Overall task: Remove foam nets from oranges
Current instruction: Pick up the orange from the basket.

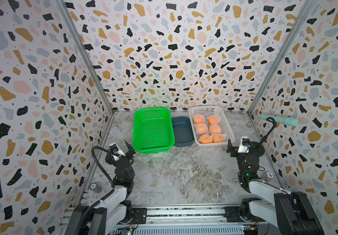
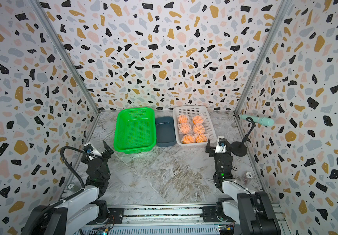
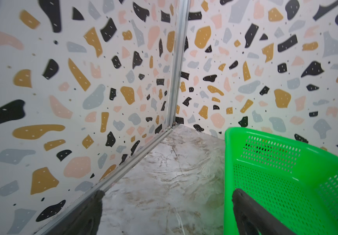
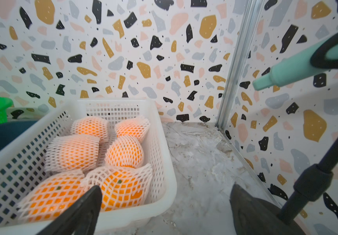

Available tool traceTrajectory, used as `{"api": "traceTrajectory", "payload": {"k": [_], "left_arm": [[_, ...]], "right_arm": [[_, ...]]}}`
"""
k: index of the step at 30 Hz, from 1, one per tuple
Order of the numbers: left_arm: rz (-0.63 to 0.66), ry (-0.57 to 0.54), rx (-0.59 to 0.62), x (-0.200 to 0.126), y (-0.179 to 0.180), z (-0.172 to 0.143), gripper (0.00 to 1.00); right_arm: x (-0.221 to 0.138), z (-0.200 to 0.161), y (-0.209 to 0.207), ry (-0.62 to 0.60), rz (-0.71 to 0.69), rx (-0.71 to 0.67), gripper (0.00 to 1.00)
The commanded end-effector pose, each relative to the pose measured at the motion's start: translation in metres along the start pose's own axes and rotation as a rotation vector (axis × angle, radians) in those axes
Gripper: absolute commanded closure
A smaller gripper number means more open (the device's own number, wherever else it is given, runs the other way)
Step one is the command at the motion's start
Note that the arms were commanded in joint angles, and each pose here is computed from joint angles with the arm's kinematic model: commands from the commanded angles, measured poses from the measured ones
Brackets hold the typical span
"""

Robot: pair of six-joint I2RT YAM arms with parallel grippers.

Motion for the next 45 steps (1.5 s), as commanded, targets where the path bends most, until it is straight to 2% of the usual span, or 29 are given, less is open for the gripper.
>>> {"api": "traceTrajectory", "payload": {"k": [1,8,14,16,23,27,33,39,45], "left_arm": [[0.081,-0.035,-0.04,-0.008,0.01,0.007,0.0],[0.003,0.046,-0.129,0.0,-0.008,0.039,0.01],[-0.103,0.139,-0.166,0.006,-0.031,0.08,0.01],[-0.124,0.167,-0.192,0.007,-0.036,0.09,0.0],[-0.353,0.22,-0.341,-0.004,-0.058,0.105,0.0],[-0.396,0.285,-0.337,-0.006,-0.067,0.108,0.0],[-0.423,0.349,-0.311,-0.009,-0.079,0.108,0.0],[-0.449,0.389,-0.33,-0.013,-0.086,0.101,0.01],[-0.459,0.412,-0.301,-0.017,-0.088,0.097,0.01]], "right_arm": [[-0.005,0.004,0.0,0.026,-0.012,0.023,0.01],[0.003,0.035,0.004,0.147,0.035,0.049,0.01],[0.001,0.07,0.014,0.146,0.125,0.084,0.01],[0.008,0.08,0.018,0.199,0.17,0.104,0.01],[0.044,0.095,0.036,0.397,0.254,0.147,0.03],[0.068,0.094,0.048,0.543,0.289,0.133,0.03],[0.104,0.082,0.063,0.693,0.312,0.135,0.01],[0.144,0.064,0.078,0.77,0.344,0.157,0.01],[0.182,0.042,0.088,0.87,0.34,0.076,0.01]]}}
Point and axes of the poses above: each gripper's point midway between its finger pads, its own x axis out along the fingers, its own y axis along the line the jaws close on, z = x × y, the point moved 10 cm from there along -x, back along the fingers, and after that the axes turned 2 degrees about -x, right-handed, at the moved point
